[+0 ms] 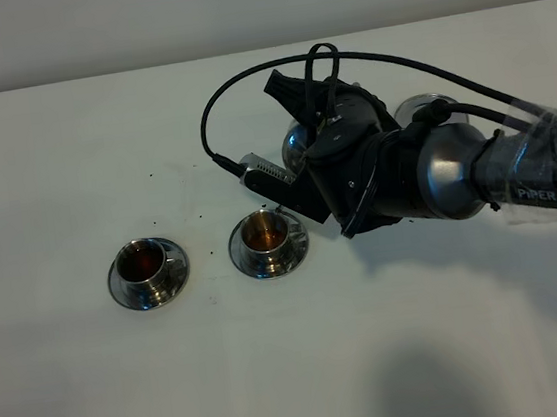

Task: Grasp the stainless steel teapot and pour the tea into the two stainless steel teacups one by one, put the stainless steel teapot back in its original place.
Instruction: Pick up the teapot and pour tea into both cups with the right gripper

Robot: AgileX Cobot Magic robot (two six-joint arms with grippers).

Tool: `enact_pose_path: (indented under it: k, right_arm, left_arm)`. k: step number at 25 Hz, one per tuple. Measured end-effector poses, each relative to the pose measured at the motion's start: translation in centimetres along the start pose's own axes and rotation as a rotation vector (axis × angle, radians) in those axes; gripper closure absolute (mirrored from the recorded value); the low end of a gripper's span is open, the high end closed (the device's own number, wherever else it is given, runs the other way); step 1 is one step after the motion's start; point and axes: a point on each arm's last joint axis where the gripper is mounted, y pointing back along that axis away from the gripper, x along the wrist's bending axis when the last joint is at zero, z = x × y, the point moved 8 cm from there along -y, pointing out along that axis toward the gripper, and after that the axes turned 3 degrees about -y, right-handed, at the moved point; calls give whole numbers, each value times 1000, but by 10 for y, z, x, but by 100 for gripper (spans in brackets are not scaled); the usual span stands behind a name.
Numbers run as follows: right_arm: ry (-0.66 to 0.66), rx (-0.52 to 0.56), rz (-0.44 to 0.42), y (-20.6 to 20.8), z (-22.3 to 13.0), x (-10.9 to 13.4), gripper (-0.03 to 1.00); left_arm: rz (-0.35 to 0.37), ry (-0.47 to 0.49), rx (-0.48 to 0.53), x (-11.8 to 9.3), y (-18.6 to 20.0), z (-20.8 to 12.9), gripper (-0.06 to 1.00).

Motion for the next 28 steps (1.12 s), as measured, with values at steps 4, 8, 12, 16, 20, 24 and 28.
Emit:
enact_pose_path:
  k: [4, 8, 12, 16, 20, 24, 28]
  right_arm:
    - [7, 1, -6, 0, 0, -1, 79]
    - [27, 11, -19, 0, -2, -3, 79]
    - [40, 16, -28, 1, -2, -5, 79]
    - [53, 17, -40, 2, 0, -8, 79]
    - [66, 22, -49, 3, 0, -10, 79]
    - [70, 23, -52, 3, -1, -10, 79]
    - [74, 25, -54, 3, -1, -11, 79]
  left_arm:
    - [0, 1, 1, 0, 0, 0, 54]
    - [0, 1, 1, 0, 0, 0, 54]
    - [0, 1, 1, 0, 0, 0, 54]
    - [0, 1, 1, 0, 0, 0, 54]
    - [0, 1, 1, 0, 0, 0, 54]
    - [0, 0, 1, 0, 0, 0, 54]
    - [0, 0, 1, 0, 0, 0, 54]
